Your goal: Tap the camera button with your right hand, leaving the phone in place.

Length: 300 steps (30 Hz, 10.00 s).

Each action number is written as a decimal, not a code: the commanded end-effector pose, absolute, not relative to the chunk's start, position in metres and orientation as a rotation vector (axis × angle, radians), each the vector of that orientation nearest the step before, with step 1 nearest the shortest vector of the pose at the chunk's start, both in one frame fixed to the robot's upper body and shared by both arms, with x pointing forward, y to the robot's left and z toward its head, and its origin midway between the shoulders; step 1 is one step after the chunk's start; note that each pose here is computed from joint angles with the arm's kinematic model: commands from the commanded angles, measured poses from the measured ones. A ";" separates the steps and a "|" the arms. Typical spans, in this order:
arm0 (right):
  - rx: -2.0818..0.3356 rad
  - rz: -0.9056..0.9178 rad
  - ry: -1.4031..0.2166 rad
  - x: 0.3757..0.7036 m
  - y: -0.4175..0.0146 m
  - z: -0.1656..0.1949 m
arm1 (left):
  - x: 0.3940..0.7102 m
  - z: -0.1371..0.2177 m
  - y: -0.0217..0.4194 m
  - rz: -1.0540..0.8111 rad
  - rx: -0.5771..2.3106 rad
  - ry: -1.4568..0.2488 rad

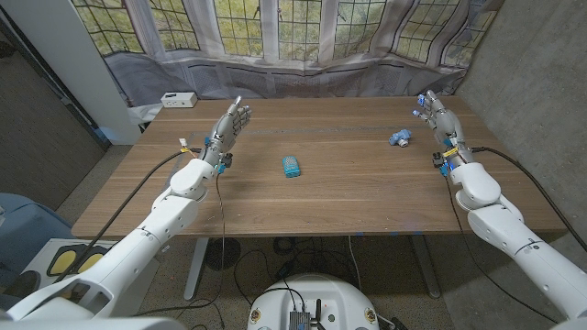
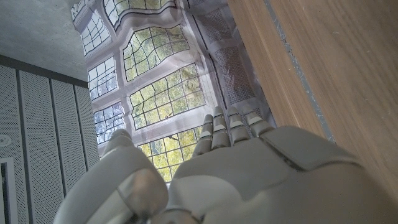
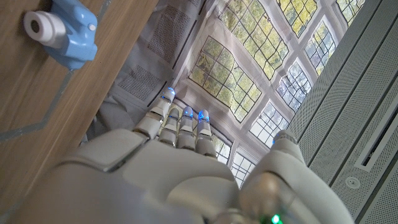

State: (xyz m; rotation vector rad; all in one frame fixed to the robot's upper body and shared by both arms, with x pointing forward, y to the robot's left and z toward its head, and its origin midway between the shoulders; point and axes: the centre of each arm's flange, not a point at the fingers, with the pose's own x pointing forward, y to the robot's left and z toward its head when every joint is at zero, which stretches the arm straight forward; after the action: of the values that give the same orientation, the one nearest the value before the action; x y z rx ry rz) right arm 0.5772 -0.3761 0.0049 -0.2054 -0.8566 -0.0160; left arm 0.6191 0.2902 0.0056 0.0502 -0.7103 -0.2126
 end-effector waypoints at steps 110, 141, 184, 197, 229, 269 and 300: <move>-1.236 -0.471 -0.767 0.562 -0.349 -0.006 | 0.603 -0.011 0.276 -0.211 0.051 -0.690; -1.323 -0.388 -0.609 0.575 -0.339 0.009 | 0.604 -0.016 0.281 -0.200 0.039 -0.678; -1.431 -0.323 -0.435 0.596 -0.337 0.011 | 0.602 -0.012 0.280 -0.191 0.042 -0.687; -1.435 -0.323 -0.424 0.601 -0.335 0.007 | 0.600 -0.009 0.280 -0.187 0.047 -0.687; -1.423 -0.325 -0.363 0.622 -0.334 -0.005 | 0.604 -0.009 0.281 -0.183 0.044 -0.682; -1.432 -0.312 -0.316 0.639 -0.336 -0.011 | 0.608 -0.009 0.281 -0.188 0.047 -0.663; -1.419 -0.313 -0.306 0.639 -0.340 -0.016 | 0.613 -0.011 0.278 -0.200 0.046 -0.653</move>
State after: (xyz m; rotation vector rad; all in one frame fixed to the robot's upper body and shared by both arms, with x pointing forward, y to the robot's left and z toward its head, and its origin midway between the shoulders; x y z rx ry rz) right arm 0.6397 -0.3377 -0.0144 -1.4280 -0.3056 -0.3066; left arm 0.6113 0.2793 -0.0096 0.0466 -0.6583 -0.1947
